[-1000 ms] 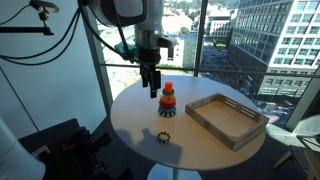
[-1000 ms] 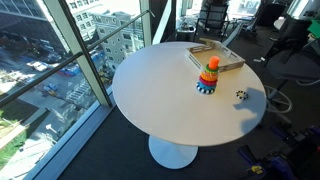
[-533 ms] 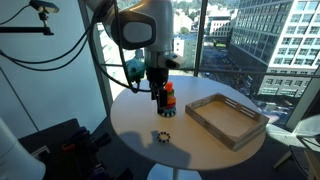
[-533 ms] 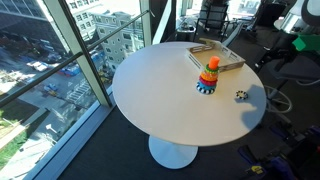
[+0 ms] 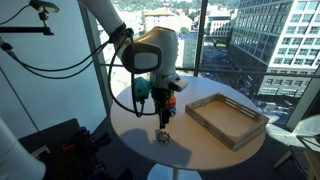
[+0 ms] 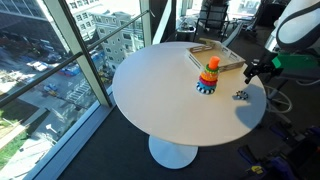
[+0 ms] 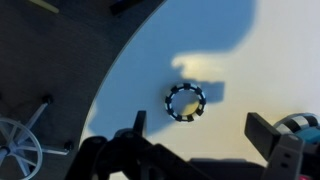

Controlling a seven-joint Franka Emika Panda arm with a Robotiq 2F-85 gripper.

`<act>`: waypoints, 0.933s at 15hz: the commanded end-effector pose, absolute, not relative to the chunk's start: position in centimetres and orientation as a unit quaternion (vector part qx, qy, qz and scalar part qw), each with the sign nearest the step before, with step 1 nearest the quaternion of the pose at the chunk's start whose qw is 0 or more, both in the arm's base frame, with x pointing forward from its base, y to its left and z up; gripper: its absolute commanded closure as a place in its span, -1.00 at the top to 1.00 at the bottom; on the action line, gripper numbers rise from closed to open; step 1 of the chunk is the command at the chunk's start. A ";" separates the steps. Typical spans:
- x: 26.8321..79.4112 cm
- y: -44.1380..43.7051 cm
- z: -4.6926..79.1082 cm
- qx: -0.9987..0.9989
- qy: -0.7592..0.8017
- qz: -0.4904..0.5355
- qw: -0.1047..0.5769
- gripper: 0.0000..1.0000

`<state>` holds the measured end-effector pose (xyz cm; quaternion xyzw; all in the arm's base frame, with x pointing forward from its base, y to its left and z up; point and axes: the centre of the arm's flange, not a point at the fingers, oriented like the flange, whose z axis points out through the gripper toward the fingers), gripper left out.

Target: Pick up the black and white striped ring from the table and hang it on the rings stacking stand

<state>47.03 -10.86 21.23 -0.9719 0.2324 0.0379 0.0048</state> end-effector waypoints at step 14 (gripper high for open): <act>50.4 -11.9 12.8 -0.953 0.298 0.057 -0.024 1.00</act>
